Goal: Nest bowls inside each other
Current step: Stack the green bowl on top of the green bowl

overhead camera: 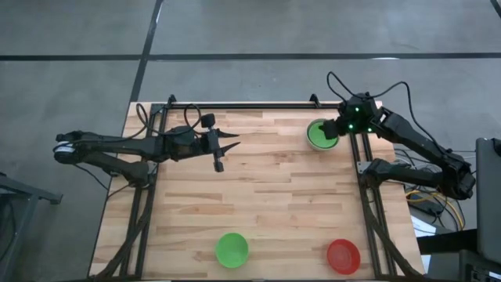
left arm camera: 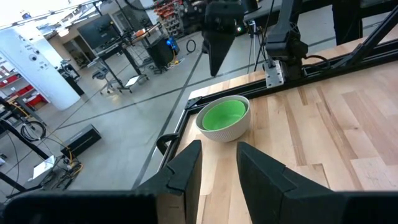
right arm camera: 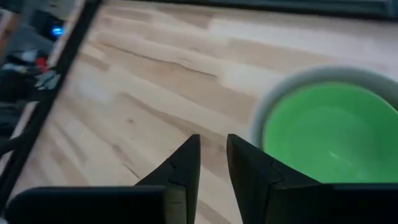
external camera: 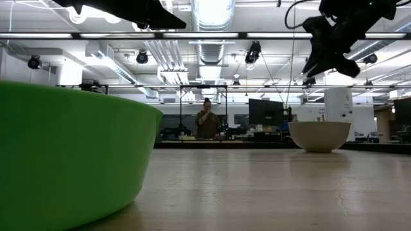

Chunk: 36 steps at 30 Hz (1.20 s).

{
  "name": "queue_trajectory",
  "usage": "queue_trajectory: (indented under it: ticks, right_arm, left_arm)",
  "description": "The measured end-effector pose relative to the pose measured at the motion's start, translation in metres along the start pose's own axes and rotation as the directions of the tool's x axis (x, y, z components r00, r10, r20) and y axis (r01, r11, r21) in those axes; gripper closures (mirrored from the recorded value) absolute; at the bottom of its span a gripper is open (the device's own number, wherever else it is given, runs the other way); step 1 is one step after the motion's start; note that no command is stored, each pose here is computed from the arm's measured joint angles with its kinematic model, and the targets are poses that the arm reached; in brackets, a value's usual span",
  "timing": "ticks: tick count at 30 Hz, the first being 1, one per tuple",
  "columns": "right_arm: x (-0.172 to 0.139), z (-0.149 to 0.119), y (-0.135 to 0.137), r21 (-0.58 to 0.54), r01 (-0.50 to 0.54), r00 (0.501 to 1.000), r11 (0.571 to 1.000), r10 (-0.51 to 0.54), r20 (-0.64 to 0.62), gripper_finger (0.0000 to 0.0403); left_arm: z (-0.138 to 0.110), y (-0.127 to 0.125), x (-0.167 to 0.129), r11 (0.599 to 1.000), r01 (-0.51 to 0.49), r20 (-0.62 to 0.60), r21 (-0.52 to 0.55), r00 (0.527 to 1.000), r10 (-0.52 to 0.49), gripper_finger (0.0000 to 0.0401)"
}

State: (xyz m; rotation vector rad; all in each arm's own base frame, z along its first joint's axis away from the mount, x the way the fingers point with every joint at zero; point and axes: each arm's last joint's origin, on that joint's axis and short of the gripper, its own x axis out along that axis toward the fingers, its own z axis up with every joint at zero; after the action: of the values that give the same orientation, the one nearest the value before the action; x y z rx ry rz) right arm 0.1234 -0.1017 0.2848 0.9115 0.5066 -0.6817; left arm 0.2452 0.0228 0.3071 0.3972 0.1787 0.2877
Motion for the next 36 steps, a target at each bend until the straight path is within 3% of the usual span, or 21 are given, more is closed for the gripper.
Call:
queue_trajectory:
  ticks: [8,19,24,31,36]
  right_arm:
    - [-0.013,0.002,0.027,-0.173,-0.204,0.966,0.964,0.226,0.122,0.0316]
    - [-0.027,-0.013,0.058,-0.384,-0.392,0.883,0.836,0.459,0.098,0.0328]
    - [-0.034,-0.018,0.07,-0.466,-0.457,0.828,0.758,0.553,0.089,0.0329]
    - [-0.049,-0.023,0.087,-0.598,-0.521,0.71,0.609,0.699,0.092,0.0319]
    - [-0.056,-0.032,0.093,-0.634,-0.559,0.667,0.534,0.744,0.038,0.0321]
  left_arm:
    - [0.0,0.0,0.0,1.0,0.0,0.0,0.0,1.0,0.0,0.0295]
    - [0.0,0.0,0.0,1.0,0.0,0.0,0.0,1.0,0.0,0.0295]
    - [0.0,0.0,0.0,1.0,0.0,0.0,0.0,1.0,0.0,0.0295]
    - [0.0,0.0,0.0,1.0,0.0,-0.001,0.0,1.0,0.0,0.0295]
    - [-0.001,0.0,0.0,1.0,0.003,-0.007,0.002,1.0,-0.003,0.0295]
